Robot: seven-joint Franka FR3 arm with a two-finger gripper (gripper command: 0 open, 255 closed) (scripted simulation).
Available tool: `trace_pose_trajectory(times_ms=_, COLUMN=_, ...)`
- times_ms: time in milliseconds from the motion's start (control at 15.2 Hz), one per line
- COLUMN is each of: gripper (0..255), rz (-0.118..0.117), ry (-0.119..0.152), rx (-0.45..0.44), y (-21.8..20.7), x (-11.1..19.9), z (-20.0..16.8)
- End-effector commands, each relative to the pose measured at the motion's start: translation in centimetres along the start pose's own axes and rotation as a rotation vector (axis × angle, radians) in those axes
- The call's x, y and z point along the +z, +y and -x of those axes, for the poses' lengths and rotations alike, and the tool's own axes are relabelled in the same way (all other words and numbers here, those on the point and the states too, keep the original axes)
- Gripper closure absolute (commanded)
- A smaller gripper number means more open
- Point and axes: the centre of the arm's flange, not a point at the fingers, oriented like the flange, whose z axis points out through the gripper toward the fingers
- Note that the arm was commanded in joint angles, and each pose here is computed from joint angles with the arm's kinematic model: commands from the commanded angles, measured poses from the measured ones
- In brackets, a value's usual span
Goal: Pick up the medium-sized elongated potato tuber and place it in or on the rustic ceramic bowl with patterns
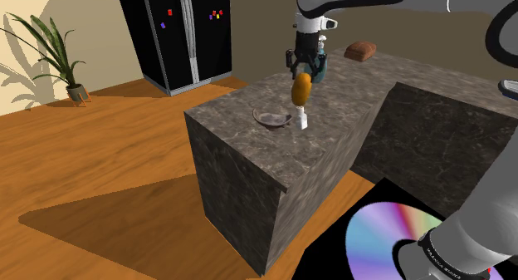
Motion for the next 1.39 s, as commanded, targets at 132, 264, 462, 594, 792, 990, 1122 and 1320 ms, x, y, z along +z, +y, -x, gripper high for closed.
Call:
trace_pose_trajectory(times_ms=132, gripper=255, rz=0.001, ry=-0.001, rx=0.001, y=-5.2, x=-0.4, z=1.3)
trace_pose_trajectory(times_ms=264, gripper=255, rz=0.001, ry=-0.001, rx=0.001, y=-7.6, x=-0.8, z=1.8)
trace_pose_trajectory(times_ms=462, gripper=255, rz=0.001, ry=-0.001, rx=0.001, y=-7.7, x=0.8, z=1.8)
trace_pose_trajectory(times_ms=594, gripper=255, rz=0.001, ry=-0.001, rx=0.001, y=-7.8, x=1.9, z=1.9)
trace_pose_trajectory(times_ms=792, gripper=255, rz=0.001, ry=-0.001, rx=0.001, y=-8.0, x=3.5, z=1.9)
trace_pose_trajectory(times_ms=990, gripper=255, rz=0.001, ry=-0.001, rx=0.001, y=-8.1, x=5.0, z=1.9)
trace_pose_trajectory(times_ms=1122, gripper=255, rz=0.001, ry=-0.001, rx=0.001, y=-8.2, x=6.1, z=1.9)
trace_pose_trajectory(times_ms=1320, gripper=255, rz=0.001, ry=-0.001, rx=0.001, y=-8.3, x=7.3, z=2.0)
